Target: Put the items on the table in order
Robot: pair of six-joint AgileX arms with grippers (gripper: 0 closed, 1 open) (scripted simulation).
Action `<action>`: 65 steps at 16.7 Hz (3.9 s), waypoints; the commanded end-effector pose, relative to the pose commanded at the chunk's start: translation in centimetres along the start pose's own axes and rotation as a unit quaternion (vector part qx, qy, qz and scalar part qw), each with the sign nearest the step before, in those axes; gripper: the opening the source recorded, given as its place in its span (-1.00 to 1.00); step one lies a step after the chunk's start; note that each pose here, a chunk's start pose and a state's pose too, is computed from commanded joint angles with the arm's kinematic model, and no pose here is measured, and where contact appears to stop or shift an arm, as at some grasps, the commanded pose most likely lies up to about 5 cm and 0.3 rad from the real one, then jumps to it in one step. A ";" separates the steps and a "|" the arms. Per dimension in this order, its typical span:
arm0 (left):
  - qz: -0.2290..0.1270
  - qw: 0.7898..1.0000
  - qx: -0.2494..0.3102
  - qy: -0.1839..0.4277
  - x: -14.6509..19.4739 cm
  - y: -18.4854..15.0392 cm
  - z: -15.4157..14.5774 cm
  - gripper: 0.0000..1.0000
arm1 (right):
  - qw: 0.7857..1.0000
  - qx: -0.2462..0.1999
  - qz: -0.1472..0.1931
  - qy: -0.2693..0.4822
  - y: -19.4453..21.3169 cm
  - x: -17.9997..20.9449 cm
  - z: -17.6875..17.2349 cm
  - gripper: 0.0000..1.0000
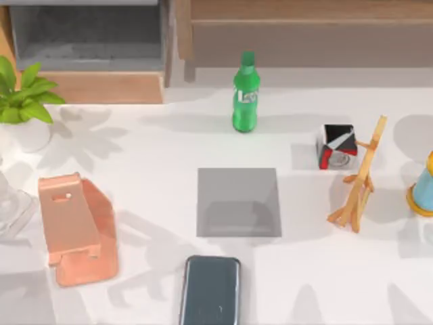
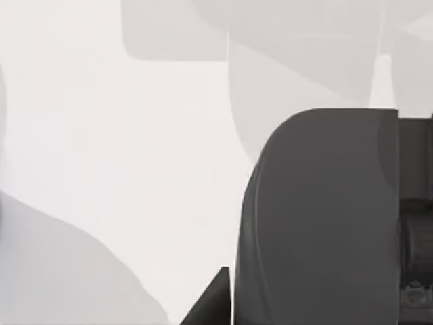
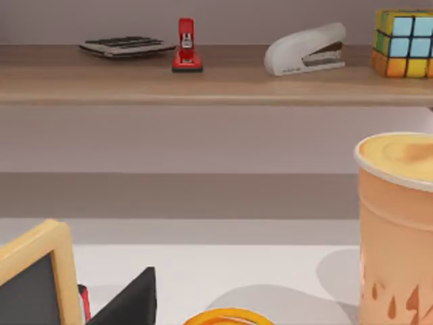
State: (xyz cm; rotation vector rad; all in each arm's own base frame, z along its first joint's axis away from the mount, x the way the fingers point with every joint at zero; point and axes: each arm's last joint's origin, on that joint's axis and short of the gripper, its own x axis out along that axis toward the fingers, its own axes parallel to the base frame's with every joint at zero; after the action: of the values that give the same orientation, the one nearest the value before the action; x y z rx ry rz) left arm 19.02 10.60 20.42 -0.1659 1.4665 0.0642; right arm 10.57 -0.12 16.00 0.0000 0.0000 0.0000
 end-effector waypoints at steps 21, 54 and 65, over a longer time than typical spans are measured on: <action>0.039 0.990 0.027 -0.134 -10.6 -4.8 7.7 -1.00 | 1.000 0.000 0.000 0.000 0.0 0.0 0.0 1.00; 0.030 0.995 0.079 0.048 11.1 -42.5 9.4 -0.55 | 1.000 0.000 0.000 0.000 0.0 0.0 0.0 1.00; 0.030 0.995 0.079 0.048 11.1 -42.5 9.4 1.00 | 1.000 0.000 0.000 0.000 0.0 0.0 0.0 1.00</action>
State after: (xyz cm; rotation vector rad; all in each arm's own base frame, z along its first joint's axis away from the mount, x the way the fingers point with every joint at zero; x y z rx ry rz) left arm 35.52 -30.52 13.41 0.0040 1.5663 -0.0106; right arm 10.57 -0.12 16.00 0.0000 0.0000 0.0000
